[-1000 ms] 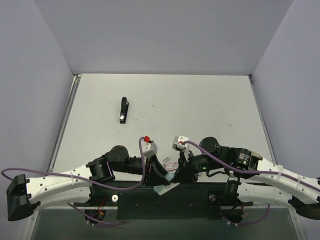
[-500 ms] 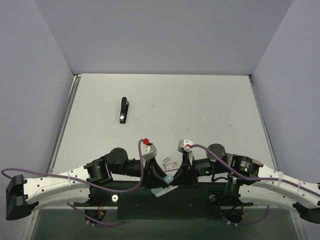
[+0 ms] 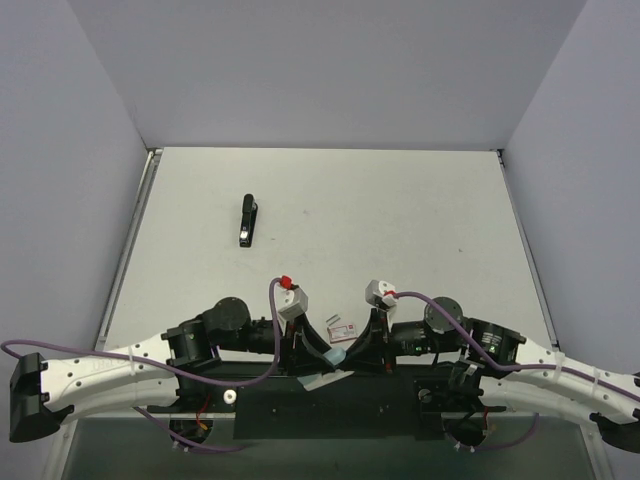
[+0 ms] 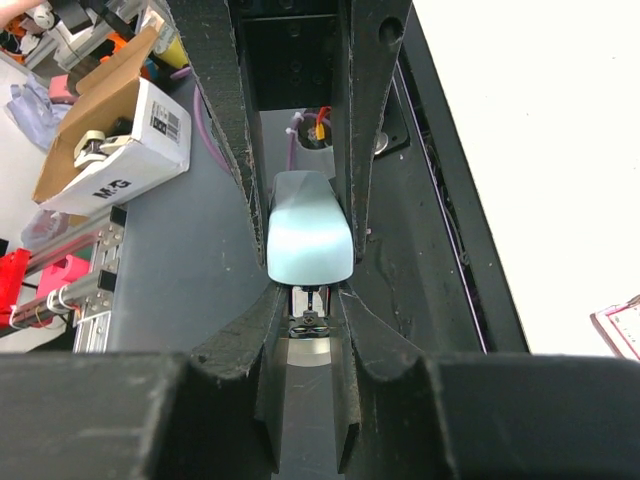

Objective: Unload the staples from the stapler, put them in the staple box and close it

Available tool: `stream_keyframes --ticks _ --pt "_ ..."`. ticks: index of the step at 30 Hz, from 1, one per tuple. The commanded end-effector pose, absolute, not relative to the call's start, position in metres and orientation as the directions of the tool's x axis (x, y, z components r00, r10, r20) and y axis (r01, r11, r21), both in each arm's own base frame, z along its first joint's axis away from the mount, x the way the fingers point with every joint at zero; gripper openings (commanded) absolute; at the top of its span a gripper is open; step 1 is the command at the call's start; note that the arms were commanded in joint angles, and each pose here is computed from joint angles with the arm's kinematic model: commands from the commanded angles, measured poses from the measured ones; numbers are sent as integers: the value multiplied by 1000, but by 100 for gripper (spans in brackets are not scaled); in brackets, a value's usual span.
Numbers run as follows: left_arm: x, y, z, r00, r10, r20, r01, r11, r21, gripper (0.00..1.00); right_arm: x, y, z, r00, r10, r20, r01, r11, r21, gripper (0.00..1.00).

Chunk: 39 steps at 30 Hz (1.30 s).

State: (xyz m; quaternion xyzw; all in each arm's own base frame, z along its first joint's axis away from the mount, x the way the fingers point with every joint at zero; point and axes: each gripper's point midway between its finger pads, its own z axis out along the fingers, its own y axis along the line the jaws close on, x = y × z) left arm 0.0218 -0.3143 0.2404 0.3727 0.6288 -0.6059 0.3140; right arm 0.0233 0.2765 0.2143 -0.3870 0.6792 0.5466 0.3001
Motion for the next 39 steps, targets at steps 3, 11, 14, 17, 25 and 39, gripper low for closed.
stream_keyframes --ticks 3,11,14,17,25,39 --pt "52 -311 333 -412 -251 -876 905 -4 -425 0 -4 263 183 -570 -315 -758 -811 72 580 0" --pt "51 -313 337 -409 -257 -876 908 -15 -420 0 -5 265 183 -581 -295 -759 -804 65 591 0" --pt "51 -316 333 -413 -244 -877 906 -15 -423 0 0 266 192 -573 -277 -772 -814 79 576 0" --pt "53 -319 328 -417 -227 -880 904 -7 -427 0 3 263 199 -568 -276 -775 -819 104 564 0" --pt "60 -317 316 -414 -214 -885 900 51 -433 0 30 244 230 -515 -205 -832 -850 249 465 30" --pt "99 -312 306 -398 -209 -893 847 290 -445 0 86 219 270 -412 -96 -906 -803 509 311 29"
